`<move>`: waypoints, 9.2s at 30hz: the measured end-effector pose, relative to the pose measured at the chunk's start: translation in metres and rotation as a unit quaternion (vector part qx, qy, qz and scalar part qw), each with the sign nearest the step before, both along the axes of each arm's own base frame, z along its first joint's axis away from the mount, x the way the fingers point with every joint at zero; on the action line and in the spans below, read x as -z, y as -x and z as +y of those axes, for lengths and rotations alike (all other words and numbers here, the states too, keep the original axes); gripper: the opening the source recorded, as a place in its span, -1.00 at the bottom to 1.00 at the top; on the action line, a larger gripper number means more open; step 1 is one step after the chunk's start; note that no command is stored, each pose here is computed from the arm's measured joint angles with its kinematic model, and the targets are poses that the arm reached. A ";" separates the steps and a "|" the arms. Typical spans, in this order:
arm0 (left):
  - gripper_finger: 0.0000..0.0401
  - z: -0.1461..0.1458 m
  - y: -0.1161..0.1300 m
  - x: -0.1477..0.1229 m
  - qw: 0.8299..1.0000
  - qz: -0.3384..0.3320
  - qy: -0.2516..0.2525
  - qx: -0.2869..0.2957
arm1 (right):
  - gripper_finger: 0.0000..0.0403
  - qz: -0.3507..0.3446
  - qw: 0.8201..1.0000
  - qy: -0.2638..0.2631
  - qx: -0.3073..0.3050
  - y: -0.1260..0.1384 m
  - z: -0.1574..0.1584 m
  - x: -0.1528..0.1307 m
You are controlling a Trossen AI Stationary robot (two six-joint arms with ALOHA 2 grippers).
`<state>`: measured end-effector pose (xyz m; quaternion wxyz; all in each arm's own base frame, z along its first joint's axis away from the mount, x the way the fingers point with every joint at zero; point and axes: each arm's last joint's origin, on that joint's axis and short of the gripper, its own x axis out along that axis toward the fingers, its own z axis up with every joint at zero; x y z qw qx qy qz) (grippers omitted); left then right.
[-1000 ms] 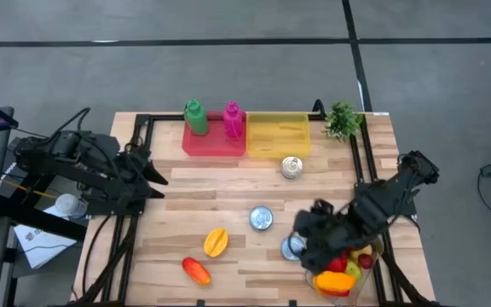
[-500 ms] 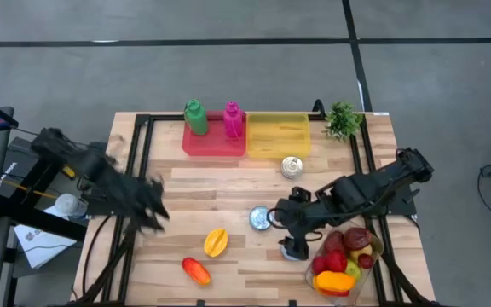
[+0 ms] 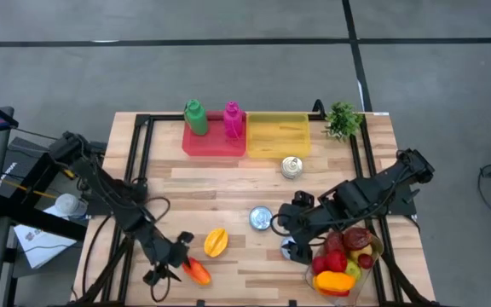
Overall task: Pick & Place Food Item
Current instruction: Put the mango into the transparent bin
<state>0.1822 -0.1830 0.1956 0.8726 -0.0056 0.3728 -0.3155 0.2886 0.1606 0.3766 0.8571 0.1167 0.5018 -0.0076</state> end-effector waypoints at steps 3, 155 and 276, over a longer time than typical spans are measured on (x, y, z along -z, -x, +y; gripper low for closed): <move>0.23 -0.003 -0.007 0.008 1.000 -0.008 -0.010 0.000 | 0.80 0.000 1.000 -0.001 0.000 0.000 0.001 0.000; 0.01 0.106 -0.053 -0.097 0.786 -0.501 -0.011 -0.362 | -0.01 -0.373 0.914 0.155 0.047 -0.081 -0.064 -0.050; 0.42 0.102 -0.054 -0.085 0.820 -0.428 0.059 -0.375 | -0.03 0.321 0.922 -0.005 0.214 0.107 0.055 0.065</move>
